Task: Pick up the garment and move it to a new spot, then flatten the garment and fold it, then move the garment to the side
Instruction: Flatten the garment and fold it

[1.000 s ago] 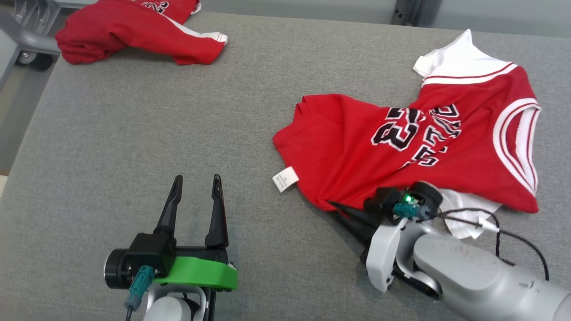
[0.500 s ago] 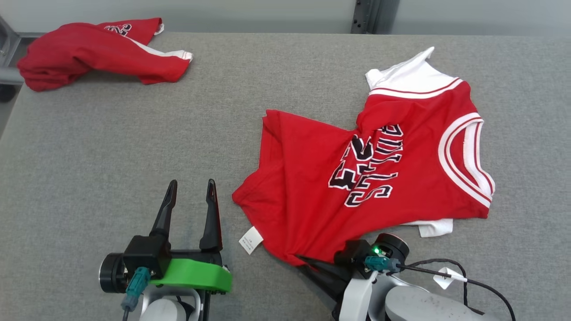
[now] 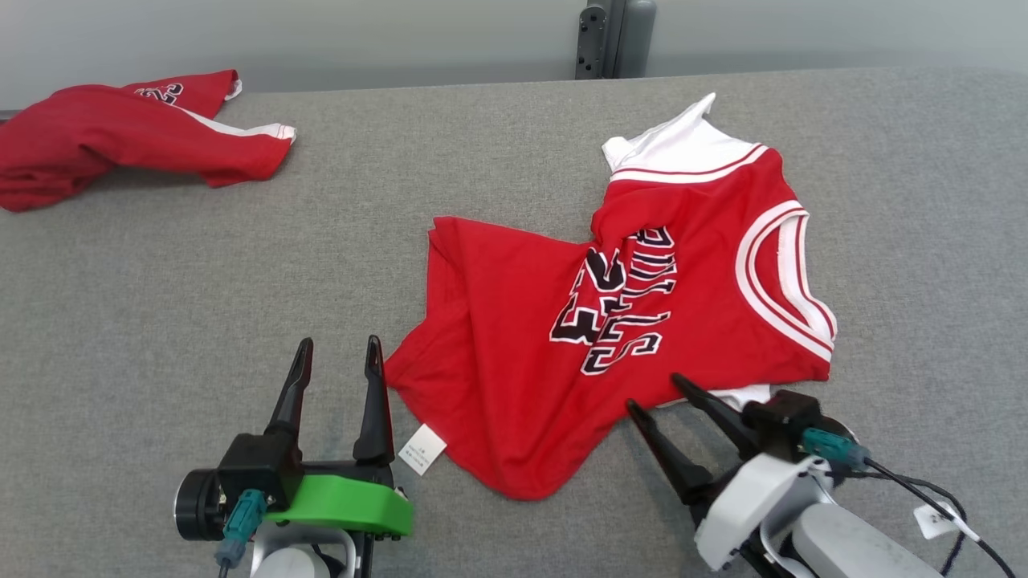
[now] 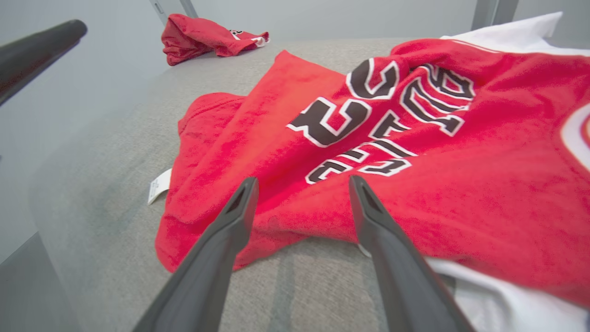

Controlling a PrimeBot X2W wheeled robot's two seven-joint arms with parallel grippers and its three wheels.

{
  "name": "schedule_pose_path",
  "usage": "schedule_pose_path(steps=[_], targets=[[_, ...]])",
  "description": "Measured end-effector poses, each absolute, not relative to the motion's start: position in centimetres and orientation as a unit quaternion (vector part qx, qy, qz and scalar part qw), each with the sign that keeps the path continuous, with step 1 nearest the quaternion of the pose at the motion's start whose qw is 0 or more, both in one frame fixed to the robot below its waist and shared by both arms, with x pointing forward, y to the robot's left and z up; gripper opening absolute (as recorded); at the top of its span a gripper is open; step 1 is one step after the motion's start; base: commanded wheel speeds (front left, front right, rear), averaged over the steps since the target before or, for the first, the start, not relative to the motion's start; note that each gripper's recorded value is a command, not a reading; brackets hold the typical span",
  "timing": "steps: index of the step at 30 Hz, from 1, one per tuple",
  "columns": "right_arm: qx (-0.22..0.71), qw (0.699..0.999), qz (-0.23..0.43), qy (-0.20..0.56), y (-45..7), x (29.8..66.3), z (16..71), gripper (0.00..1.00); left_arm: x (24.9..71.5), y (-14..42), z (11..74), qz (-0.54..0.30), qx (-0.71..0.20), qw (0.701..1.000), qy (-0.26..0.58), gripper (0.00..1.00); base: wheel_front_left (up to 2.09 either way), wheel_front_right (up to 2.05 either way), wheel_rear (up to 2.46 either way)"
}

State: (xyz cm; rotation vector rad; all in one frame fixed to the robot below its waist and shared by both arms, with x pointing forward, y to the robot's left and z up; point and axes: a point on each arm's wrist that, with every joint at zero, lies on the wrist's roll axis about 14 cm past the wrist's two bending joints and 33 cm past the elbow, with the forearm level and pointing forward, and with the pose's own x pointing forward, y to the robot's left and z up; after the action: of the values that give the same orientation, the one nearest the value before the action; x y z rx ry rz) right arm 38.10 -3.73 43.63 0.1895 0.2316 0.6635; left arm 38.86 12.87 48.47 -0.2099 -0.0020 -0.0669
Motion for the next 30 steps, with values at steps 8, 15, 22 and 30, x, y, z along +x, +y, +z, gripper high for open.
schedule_pose_path(steps=[8, 15, 22, 30], targets=[[0.095, 0.958, 0.207, 0.172, -9.9, 36.9, 39.1, 1.00, 38.7, 12.5, 48.7, -0.039, -0.106, 0.994, -0.003, 1.00, 0.00, 0.00, 0.00], [0.097, 0.968, 0.155, 0.172, -11.8, 38.4, 38.5, 1.00, 38.3, 12.8, 48.7, -0.035, -0.105, 0.994, -0.004, 1.00, 0.00, 0.00, 0.00], [0.093, 0.969, 0.145, 0.176, -12.1, 38.8, 38.3, 0.04, 37.6, 13.7, 48.7, -0.021, -0.104, 0.994, -0.003, 1.00, 0.00, 0.00, 0.00], [0.098, 0.972, 0.126, 0.174, -13.4, 38.9, 38.6, 0.00, 37.8, 12.8, 48.5, -0.034, -0.104, 0.994, 0.000, 1.00, 0.00, 0.00, 0.00]])
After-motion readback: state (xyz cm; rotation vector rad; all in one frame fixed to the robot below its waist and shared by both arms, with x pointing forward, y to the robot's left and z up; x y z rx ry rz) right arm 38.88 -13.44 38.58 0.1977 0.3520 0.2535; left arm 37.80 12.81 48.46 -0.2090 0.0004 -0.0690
